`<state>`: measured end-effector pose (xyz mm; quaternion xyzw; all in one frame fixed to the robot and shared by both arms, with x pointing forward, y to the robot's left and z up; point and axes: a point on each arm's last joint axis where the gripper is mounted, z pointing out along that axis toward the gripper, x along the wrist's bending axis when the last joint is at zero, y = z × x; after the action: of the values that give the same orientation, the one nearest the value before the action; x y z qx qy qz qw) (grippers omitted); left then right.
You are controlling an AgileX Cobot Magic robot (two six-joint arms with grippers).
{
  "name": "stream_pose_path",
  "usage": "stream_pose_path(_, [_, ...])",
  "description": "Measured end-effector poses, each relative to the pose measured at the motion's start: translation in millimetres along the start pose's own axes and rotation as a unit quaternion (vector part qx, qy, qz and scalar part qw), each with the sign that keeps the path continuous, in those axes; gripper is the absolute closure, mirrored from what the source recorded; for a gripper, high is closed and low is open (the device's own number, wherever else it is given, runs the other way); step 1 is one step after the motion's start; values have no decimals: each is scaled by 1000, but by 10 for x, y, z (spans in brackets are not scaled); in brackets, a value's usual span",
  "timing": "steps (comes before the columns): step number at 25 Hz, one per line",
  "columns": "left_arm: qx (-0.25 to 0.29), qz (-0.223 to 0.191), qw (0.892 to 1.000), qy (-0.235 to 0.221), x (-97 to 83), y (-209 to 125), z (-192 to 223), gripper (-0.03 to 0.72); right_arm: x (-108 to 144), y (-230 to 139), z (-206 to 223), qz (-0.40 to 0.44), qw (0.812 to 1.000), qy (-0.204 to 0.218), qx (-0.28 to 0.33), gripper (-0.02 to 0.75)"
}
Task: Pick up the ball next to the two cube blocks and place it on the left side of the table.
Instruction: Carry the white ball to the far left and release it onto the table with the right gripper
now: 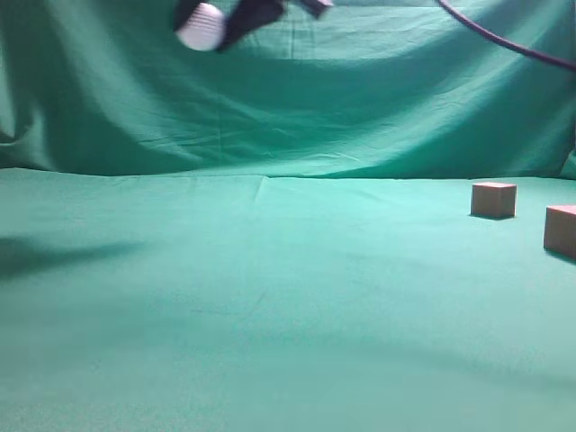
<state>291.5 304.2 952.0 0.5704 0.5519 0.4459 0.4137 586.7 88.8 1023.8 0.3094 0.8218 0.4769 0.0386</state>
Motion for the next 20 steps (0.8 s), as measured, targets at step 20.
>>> stream_pose_path(20, [0,0,1000,0,0,0,0,688,182,-643,1324,-31,999,8,-37,424])
